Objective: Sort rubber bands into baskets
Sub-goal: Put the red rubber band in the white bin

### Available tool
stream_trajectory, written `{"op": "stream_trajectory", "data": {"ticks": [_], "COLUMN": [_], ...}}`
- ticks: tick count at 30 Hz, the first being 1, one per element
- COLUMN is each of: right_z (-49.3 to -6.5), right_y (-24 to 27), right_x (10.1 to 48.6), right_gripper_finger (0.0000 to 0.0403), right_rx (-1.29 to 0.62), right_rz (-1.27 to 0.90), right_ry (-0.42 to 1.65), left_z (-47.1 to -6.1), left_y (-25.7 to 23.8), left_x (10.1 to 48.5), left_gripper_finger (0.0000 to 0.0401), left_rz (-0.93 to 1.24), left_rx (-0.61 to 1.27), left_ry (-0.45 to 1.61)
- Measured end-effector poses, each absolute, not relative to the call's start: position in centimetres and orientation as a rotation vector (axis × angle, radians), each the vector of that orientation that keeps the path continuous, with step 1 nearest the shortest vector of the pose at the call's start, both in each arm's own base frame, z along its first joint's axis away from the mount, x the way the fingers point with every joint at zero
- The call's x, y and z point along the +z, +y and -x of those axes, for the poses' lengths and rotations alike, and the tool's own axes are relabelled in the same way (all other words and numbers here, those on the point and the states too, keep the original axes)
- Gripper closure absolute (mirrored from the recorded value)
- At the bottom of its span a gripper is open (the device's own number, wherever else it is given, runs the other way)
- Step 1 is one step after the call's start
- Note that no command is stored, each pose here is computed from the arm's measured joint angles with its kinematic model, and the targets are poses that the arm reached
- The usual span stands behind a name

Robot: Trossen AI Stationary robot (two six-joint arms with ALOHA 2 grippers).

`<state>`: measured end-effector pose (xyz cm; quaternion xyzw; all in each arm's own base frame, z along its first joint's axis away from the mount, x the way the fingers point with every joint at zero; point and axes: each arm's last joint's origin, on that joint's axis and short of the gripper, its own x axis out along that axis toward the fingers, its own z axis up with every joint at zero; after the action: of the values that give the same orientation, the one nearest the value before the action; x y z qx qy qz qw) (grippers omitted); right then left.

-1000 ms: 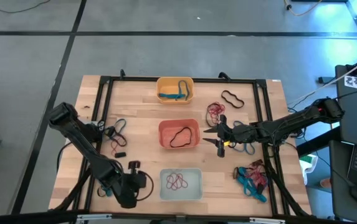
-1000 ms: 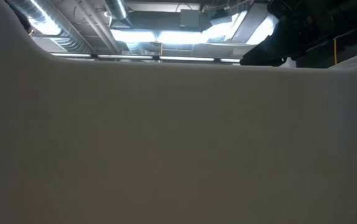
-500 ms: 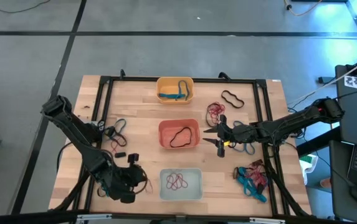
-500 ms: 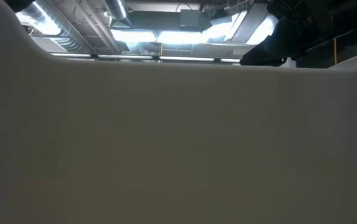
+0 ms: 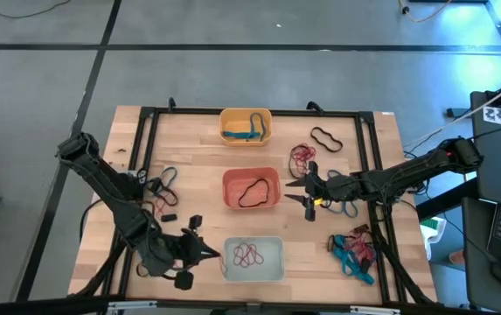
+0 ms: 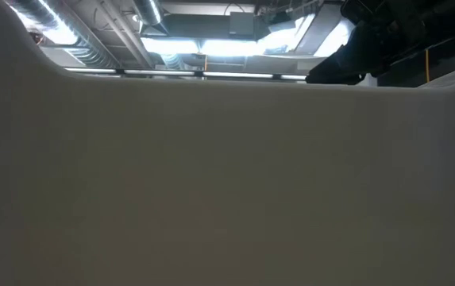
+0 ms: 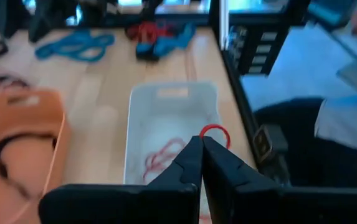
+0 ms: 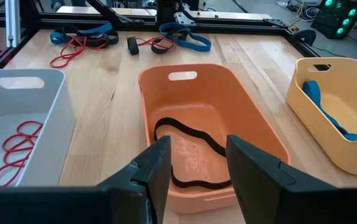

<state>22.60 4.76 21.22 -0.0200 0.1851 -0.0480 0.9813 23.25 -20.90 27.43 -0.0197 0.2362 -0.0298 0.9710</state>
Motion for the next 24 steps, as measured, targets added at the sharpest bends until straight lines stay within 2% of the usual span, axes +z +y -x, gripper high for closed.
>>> {"op": "stream_trajectory", "data": {"ticks": [10, 24], "right_z": [-22.6, -22.6], "right_y": [4.8, 4.8], "right_x": [21.2, 21.2], "right_gripper_finger": [0.0247, 0.0247], "right_rx": [-0.097, -0.097], "right_rz": [0.04, 0.041], "right_ry": [0.373, 0.374], "left_z": [-25.2, -29.2], "left_y": [-19.7, -19.9], "left_x": [28.3, 23.1], "left_gripper_finger": [0.0396, 0.0396], "left_rz": [0.008, 0.001], "left_rx": [-0.038, 0.041], "left_ry": [0.375, 0.448]}}
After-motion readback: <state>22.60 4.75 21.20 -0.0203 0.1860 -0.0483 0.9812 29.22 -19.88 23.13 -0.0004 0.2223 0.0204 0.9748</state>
